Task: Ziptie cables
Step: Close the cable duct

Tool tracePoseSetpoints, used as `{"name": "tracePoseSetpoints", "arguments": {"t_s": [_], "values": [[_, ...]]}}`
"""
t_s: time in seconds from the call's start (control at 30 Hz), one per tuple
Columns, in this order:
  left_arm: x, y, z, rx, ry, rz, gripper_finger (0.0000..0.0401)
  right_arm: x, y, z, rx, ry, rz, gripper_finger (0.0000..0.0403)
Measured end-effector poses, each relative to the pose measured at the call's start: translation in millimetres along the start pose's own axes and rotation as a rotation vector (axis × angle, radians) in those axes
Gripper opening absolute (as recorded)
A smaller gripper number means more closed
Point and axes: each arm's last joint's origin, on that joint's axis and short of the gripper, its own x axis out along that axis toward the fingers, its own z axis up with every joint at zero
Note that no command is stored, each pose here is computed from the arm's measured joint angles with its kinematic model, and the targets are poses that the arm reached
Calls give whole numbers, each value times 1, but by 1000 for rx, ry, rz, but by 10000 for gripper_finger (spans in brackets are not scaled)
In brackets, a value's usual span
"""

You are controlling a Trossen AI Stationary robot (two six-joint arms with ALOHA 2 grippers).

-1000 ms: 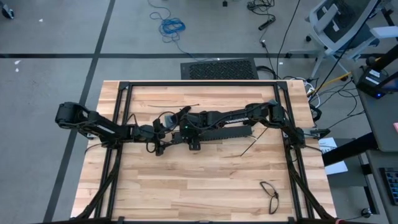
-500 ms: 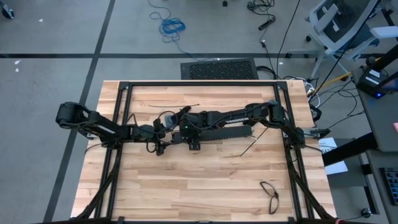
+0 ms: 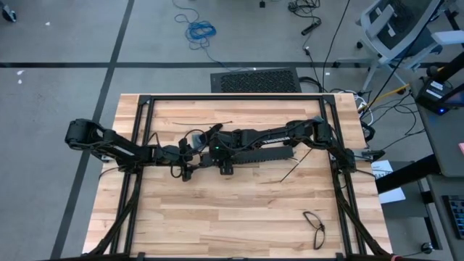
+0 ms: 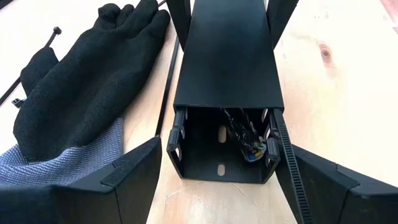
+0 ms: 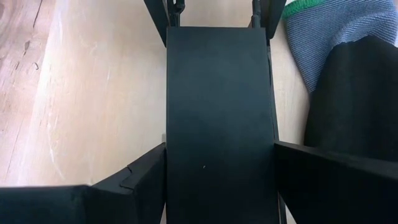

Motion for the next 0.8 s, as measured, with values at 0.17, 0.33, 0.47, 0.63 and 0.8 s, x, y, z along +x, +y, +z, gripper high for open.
{"name": "tracePoseSetpoints", "arguments": {"t_s": [0.17,0.33,0.47,0.63,0.8], "values": [[0,0,0,0,0,0,296,0,0,1,-1,-14,-1,242],[0,0,0,2,0,0,290,0,0,4,-2,-41,-2,242],[0,0,0,2,1,0,266,0,0,4,-2,-44,-3,242],[0,0,0,2,1,0,231,0,0,4,-2,-41,-4,242],[0,0,0,2,0,0,223,0,0,4,-2,-38,-4,242]]}}
